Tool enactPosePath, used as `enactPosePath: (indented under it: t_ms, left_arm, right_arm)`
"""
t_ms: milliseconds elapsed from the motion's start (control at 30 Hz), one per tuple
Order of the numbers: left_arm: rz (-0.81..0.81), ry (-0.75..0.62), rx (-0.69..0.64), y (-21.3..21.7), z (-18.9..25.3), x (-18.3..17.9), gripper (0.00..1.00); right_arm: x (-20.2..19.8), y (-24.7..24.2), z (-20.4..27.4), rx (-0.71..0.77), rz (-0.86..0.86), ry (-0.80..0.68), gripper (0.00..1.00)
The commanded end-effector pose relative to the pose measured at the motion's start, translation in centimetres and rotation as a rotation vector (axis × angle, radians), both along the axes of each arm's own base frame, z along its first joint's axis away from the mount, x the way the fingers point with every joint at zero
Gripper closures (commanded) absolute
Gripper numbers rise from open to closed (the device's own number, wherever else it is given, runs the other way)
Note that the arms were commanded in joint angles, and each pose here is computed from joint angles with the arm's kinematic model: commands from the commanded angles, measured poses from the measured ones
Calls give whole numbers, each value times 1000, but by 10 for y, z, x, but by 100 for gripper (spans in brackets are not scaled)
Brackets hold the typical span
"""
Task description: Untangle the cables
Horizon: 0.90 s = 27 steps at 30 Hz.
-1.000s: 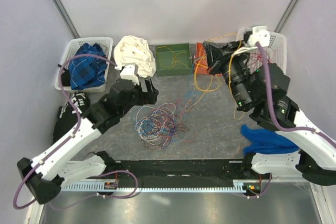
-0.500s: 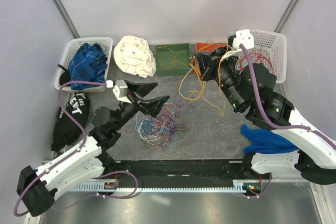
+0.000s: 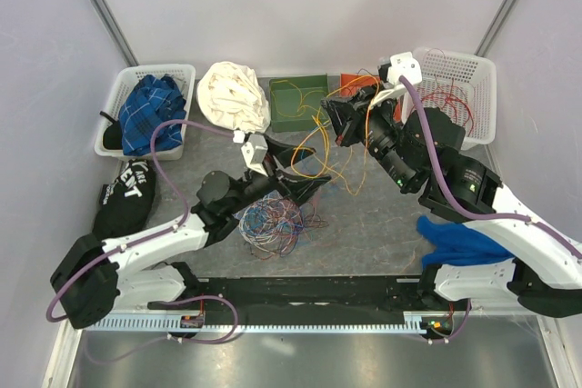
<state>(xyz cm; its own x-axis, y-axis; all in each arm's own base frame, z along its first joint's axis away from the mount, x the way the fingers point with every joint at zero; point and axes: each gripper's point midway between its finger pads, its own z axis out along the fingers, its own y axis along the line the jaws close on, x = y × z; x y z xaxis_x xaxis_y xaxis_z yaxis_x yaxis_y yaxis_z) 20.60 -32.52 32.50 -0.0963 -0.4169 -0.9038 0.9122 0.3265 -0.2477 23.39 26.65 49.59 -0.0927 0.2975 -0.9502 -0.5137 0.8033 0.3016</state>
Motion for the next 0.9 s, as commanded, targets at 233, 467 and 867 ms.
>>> enactPosePath:
  t_ms: [233,467,867]
  left_arm:
    - [455,410,202,19,-62,93,98]
    - [705,983,425,100,-221,93,98]
    - [763,886,358,134,-148,91,12]
  right_arm:
    - [-6,-13,28,46,-2,-43,100]
    - [-9,-43,62,74,-74,-107,100]
    - [-5,-43,58,42,-97,-97,100]
